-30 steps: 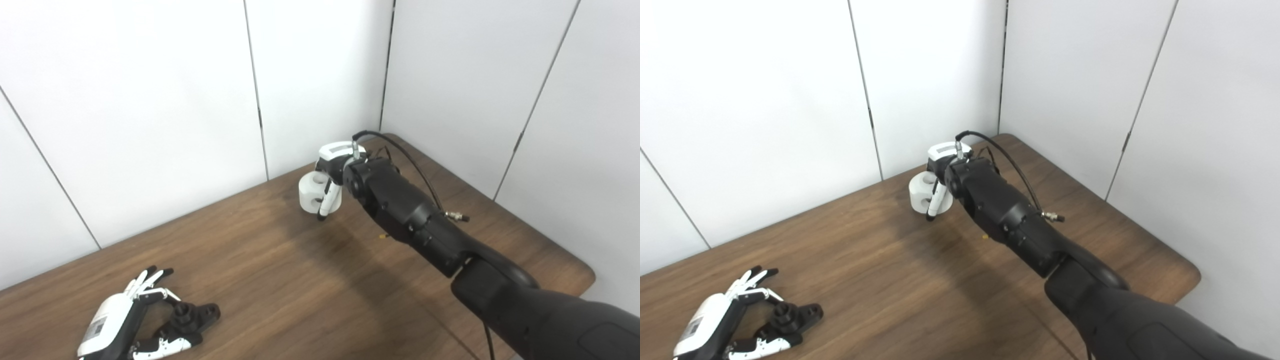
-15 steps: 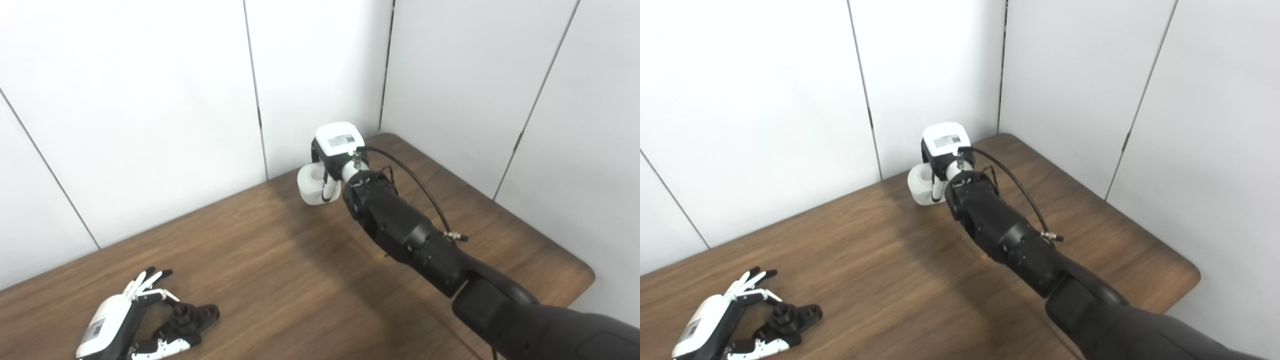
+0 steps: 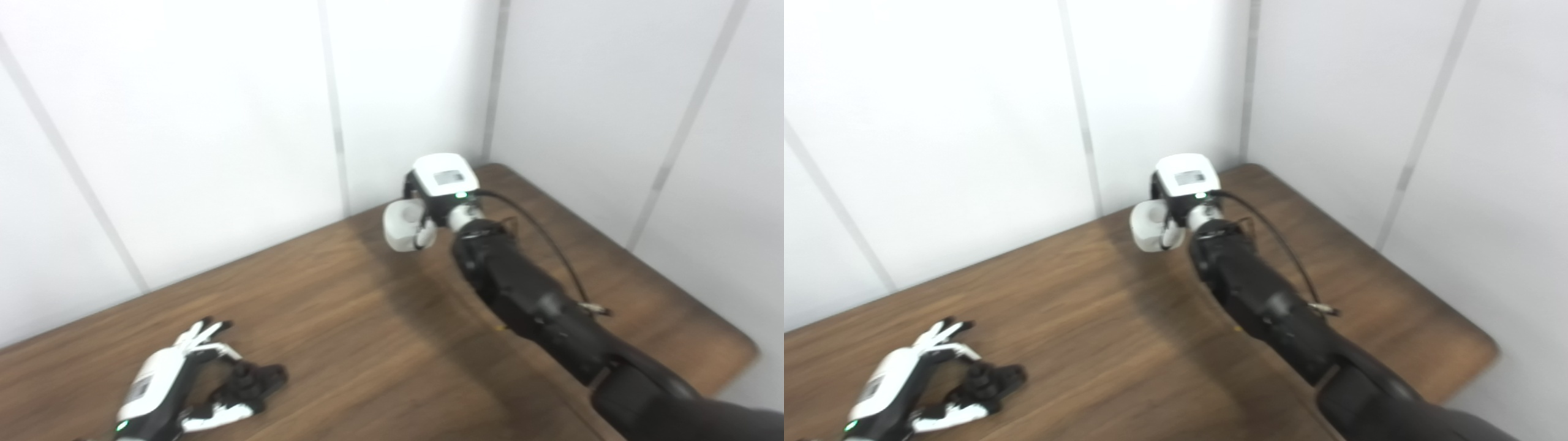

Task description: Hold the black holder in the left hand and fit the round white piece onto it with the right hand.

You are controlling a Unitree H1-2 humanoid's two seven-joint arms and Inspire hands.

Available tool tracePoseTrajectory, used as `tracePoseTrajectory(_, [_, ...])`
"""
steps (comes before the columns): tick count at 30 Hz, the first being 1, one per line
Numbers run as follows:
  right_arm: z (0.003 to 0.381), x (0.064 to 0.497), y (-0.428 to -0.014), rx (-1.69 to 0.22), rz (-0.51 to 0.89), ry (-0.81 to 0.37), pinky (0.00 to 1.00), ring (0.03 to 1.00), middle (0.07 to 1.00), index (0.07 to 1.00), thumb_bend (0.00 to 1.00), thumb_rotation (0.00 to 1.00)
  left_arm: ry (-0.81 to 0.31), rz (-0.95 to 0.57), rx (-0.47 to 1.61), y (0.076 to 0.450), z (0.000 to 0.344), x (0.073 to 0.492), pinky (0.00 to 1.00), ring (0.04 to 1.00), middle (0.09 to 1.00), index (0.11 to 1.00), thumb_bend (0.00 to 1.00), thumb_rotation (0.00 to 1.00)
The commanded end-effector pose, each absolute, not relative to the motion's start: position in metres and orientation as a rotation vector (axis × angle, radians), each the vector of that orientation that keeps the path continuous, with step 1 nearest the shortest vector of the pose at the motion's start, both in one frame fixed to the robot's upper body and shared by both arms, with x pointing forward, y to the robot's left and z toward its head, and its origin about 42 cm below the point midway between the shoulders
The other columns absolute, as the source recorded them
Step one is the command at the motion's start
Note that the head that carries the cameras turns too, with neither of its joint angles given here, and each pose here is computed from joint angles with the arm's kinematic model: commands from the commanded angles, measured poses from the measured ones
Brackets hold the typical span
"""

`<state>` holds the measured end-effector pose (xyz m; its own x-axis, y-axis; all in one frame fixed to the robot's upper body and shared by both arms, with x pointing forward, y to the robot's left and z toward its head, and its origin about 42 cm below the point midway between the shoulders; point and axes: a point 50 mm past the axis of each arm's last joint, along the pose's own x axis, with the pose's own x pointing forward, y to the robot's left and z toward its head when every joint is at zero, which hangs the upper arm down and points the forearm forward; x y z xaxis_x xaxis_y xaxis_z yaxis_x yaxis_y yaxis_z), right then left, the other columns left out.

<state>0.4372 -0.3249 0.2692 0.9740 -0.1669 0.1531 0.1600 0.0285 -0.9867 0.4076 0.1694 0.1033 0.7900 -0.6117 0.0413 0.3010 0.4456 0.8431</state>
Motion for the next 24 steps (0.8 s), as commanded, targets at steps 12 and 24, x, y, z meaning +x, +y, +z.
tracePoseTrajectory(12, [0.387, 0.422, -0.235, -1.534, 0.094, -0.207, 0.62, 0.717, 0.706, 0.480, 0.53, 0.14, -0.111, -0.660, 1.023, 0.143, 0.038, 0.354, 1.00, 1.000, 0.921, 0.483, 0.52, 0.06])
tracePoseTrajectory(24, [0.396, 0.407, -0.190, -1.550, 0.322, -0.221, 0.69, 0.771, 0.717, 0.481, 0.53, 0.14, -0.117, -0.657, 0.998, 0.114, 0.044, 0.361, 1.00, 1.000, 0.920, 0.481, 0.52, 0.06])
